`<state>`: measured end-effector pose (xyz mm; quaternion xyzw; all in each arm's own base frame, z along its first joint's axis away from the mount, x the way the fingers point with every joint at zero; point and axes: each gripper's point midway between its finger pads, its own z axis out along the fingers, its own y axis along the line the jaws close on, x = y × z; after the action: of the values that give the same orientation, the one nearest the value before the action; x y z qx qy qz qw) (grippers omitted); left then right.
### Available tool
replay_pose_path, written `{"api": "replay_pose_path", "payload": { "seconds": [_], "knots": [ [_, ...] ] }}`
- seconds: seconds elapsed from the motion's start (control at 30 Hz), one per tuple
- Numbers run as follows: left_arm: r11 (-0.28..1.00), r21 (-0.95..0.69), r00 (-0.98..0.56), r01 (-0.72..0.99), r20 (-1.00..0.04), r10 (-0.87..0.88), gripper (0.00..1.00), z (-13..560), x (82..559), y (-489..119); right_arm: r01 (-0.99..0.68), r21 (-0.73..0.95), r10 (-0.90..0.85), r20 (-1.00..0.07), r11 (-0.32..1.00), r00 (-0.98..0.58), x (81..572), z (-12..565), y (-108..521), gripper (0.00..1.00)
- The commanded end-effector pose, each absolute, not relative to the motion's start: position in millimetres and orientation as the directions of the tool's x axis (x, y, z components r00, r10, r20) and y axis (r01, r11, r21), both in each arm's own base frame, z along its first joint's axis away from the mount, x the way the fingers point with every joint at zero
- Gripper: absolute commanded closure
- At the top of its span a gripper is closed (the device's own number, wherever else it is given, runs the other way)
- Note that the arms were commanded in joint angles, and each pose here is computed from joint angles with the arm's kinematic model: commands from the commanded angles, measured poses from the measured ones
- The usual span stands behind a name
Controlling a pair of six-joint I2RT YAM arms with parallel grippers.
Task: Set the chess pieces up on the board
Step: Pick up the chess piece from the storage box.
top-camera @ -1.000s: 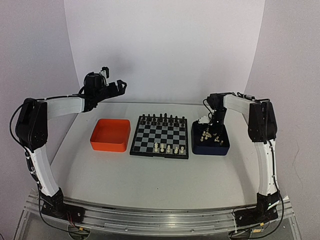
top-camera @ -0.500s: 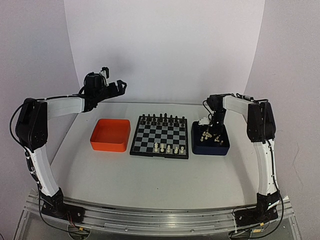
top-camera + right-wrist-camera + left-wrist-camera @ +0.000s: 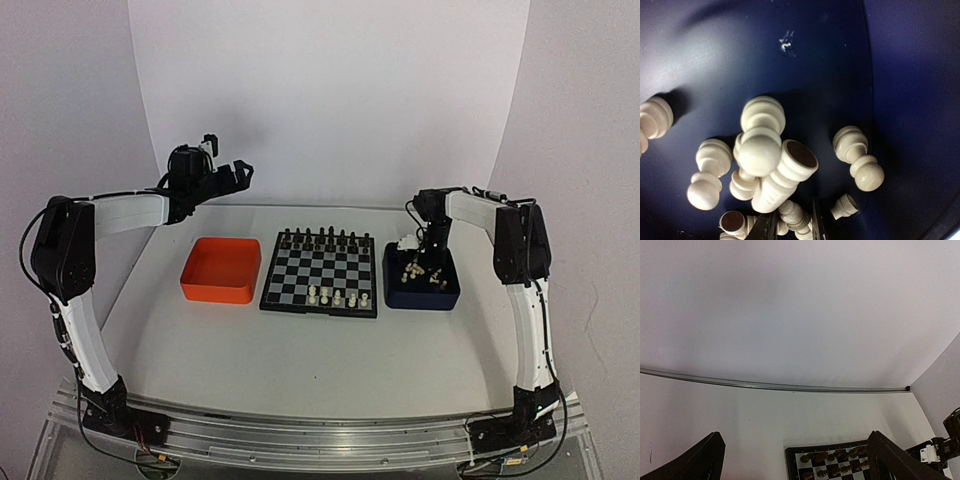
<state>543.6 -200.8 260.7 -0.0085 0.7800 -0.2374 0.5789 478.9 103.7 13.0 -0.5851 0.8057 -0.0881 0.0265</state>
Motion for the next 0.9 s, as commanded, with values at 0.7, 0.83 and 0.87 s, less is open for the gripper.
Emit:
{"api": "replay_pose_path", "payload": {
  "seconds": [0.7,0.83,0.87],
  "knots": [
    [0.877,-0.377,-0.275,0.298,-0.914,-0.299,0.00,297,535,-200,-0.937,-0.203,-0.932,0.169,0.284,-0.319,469,18,80,0.86],
    [0.877,-0.375,-0.272,0.301,-0.915,-0.298,0.00,299,535,-200,-0.935,-0.207,-0.931,0.167,0.288,-0.324,470,20,80,0.96],
    [0.877,-0.374,-0.271,0.301,-0.915,-0.298,0.00,299,535,-200,-0.933,-0.210,-0.930,0.163,0.292,-0.328,471,21,81,0.97]
  ]
}}
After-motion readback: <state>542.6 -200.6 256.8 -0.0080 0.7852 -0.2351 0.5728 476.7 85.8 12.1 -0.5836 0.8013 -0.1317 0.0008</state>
